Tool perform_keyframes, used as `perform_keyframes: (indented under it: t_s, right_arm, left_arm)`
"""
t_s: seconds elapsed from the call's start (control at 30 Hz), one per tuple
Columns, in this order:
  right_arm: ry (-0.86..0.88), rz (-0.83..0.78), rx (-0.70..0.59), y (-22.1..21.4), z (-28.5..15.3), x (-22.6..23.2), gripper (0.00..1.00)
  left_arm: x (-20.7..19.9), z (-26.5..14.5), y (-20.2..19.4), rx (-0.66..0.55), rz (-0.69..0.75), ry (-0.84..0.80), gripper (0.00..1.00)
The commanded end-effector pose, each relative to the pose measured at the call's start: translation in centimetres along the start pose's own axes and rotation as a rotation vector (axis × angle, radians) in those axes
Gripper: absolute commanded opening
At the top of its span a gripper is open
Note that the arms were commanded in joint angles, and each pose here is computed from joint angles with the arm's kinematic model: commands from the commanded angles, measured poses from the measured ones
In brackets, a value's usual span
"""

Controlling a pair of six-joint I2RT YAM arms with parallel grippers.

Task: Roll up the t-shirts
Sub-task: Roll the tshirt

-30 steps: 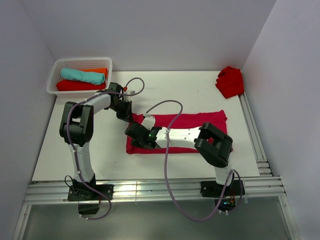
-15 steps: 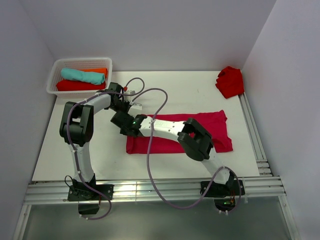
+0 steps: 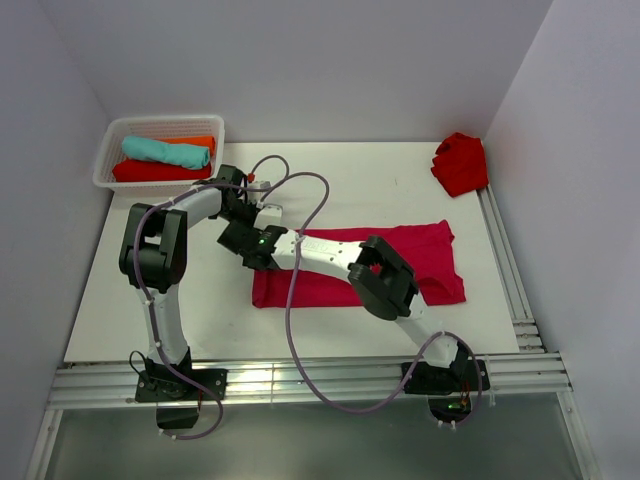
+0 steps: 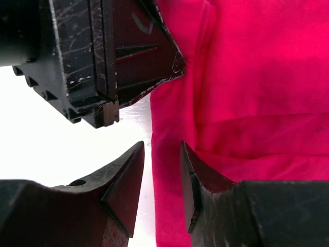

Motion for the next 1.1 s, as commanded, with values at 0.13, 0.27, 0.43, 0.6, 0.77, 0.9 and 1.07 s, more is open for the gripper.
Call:
perform_keyframes:
  t_s: [0.13, 0.27, 0.43, 0.6, 0.77, 0.9, 1.07]
  right_arm:
    - [-0.054, -0.043, -0.055, 0.6, 0.6, 0.0, 0.42]
    - [-0.072, -0.063, -0.036, -0.1, 1.3, -0.2, 0.42]
    - [-0.092, -0.074, -0.009, -1.0, 1.9, -0.5, 0.42]
    - [-0.162, -0.095, 0.011, -1.6, 2.1, -1.7, 0.42]
    - [-0.156, -0.121, 0.052, -3.0, 2.4, -2.2, 0.41]
    - [-0.171, -0.154, 0.088, -4.1, 3.1, -2.4, 0.41]
    - [-0.153, -0.163, 0.129, -5.1, 3.6, -2.4, 0.24]
  left_arm:
    - [3.9, 2.3, -2.3, 0.087, 0.019, 0.181, 0.00]
    - [3.9, 2.4, -2.3, 0.085, 0.020, 0.179, 0.00]
    - [3.9, 2.4, -2.3, 0.088, 0.019, 0.180, 0.00]
    - [3.9, 2.3, -2.3, 0.086, 0.020, 0.181, 0.00]
    - [3.9, 2.3, -2.3, 0.086, 0.020, 0.181, 0.00]
    - [3.8, 2.2, -2.1, 0.084, 0.020, 0.180, 0.00]
    - [3.7, 2.1, -2.0, 0.084, 0.020, 0.173, 0.01]
Point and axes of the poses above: each gripper's point midway between its finger pads, its own z axis out along the fingers, its own x axis along the line the jaws close on, y = z × x, the point moved 3 cm from there along -z, back along the fingers, and after that the axes turned 11 degrees about z, right-handed, at the moved point
